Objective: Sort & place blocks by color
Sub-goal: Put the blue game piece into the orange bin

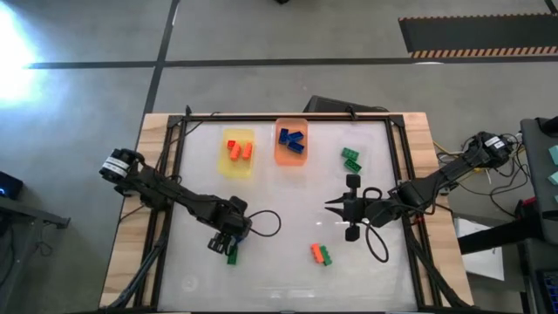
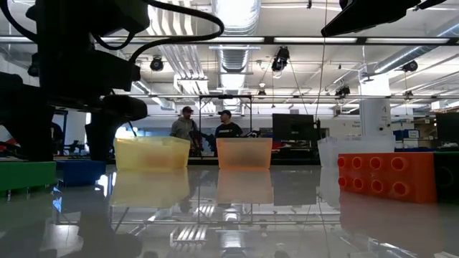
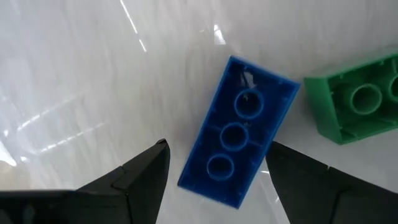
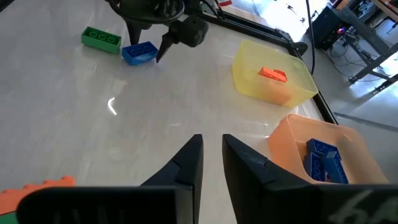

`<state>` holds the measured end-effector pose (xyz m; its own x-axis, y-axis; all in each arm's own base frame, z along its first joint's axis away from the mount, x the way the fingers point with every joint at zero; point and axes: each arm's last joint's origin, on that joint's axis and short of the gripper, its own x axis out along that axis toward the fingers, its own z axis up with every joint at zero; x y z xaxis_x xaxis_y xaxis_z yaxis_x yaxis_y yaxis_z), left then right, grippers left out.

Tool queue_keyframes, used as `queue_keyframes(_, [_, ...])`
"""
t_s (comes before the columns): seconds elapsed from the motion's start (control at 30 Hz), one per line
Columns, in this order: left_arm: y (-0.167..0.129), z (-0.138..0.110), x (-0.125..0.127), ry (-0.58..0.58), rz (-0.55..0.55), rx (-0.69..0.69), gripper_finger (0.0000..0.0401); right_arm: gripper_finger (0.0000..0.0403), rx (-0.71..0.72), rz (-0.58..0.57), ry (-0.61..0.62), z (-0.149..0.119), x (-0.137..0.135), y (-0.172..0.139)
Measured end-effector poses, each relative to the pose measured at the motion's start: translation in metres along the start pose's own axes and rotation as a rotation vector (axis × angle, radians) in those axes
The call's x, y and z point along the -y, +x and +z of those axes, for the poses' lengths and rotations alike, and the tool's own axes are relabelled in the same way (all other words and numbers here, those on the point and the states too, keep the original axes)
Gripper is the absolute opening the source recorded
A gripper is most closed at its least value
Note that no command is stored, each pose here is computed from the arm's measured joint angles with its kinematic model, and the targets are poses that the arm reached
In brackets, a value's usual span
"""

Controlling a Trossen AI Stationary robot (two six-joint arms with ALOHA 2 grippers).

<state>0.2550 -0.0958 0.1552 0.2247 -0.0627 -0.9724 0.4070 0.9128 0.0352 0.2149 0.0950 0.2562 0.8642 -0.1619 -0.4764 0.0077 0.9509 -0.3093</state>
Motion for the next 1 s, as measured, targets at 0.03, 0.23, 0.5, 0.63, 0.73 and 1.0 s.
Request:
queue_keyframes(0.03, [0.0, 0.001, 0.0, 0.002, 0.0, 0.006, 0.0248, 0.0052, 0.0, 0.0, 0.0, 0.0, 0.0, 0.0])
queue_keyframes(0.23, [0.0, 0.0, 0.0, 0.003, 0.015, 0.004, 0.0248, 0.0052, 0.0, 0.0, 0.0, 0.0, 0.0, 0.0])
queue_keyframes(0.5, [0.0, 0.0, -0.001, 0.003, 0.02, 0.002, 0.0197, 0.0052, 0.0, 0.0, -0.001, 0.0, 0.0, 0.0])
queue_keyframes(0.63, [0.0, 0.0, -0.001, 0.004, 0.02, -0.001, 0.0158, 0.0052, 0.0, 0.0, -0.001, 0.0, 0.0, 0.0])
queue_keyframes(0.73, [-0.001, -0.001, -0.001, 0.003, 0.028, -0.002, 0.0138, 0.0052, 0.0, 0.0, 0.0, 0.0, 0.0, 0.0])
queue_keyframes(1.0, [-0.013, 0.001, -0.005, -0.001, 0.169, 0.03, 0.0133, 0.0052, 0.0, 0.0, -0.001, 0.0, 0.0, 0.0])
